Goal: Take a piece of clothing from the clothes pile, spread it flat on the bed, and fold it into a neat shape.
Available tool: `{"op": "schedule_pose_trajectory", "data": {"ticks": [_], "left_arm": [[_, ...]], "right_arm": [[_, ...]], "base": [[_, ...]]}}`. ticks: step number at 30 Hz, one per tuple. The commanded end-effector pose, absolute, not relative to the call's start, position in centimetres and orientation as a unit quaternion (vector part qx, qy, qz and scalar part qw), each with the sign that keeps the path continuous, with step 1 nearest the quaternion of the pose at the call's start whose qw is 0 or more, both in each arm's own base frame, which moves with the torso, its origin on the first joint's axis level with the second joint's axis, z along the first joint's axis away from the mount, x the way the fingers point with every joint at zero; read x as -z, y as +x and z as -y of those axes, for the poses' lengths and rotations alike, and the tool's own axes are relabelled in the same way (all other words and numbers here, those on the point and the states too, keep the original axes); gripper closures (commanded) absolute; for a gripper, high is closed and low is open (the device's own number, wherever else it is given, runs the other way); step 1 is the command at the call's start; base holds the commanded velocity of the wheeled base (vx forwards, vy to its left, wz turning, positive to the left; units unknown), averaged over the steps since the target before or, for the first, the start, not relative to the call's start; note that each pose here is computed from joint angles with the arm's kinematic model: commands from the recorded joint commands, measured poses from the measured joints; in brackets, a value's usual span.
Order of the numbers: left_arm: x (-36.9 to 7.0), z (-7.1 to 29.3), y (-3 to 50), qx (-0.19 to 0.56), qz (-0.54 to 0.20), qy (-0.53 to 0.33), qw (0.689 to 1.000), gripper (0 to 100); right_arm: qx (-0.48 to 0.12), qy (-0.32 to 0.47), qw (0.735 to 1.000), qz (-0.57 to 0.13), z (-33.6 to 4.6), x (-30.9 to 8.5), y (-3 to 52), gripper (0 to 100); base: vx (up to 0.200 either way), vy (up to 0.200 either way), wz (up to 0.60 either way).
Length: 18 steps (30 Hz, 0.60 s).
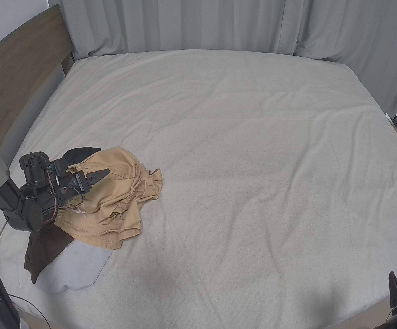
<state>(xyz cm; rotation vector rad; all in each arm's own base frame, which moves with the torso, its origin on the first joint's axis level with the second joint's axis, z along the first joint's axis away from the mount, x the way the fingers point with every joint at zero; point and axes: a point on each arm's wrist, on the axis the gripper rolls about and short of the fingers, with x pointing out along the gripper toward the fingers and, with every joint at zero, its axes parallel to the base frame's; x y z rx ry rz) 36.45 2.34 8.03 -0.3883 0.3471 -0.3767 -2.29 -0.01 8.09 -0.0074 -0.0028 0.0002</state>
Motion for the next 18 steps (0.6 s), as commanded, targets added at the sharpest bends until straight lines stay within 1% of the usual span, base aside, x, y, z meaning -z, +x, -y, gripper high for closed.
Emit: {"op": "schedule_pose_trajectory", "data": {"ticks": [1, 2, 16, 18], "left_arm": [[-7.7, -2.5, 36.7, 0.181, -0.171, -0.191, 0.949, 0], [-7.7, -2.5, 36.7, 0.181, -0.171, -0.191, 0.949, 100], [-7.9, -2.5, 36.3, 0.18, -0.164, -0.191, 0.951, 100], [-8.4, -2.3, 35.5, 0.185, -0.157, -0.189, 0.952, 100]], "right_arm": [[0.0, -0.004, 1.0, 0.001, 0.0, -7.6, -2.3, 0], [0.0, -0.004, 1.0, 0.001, 0.0, -7.6, -2.3, 0], [0.0, -0.004, 1.0, 0.001, 0.0, -7.6, -2.3, 0], [0.0, -0.004, 1.0, 0.001, 0.0, -7.6, -2.3, 0]], "base": [[0.0, 0.0, 0.0], [0.0, 0.0, 0.0], [0.0, 0.0, 0.0], [0.0, 0.0, 0.0]]}}
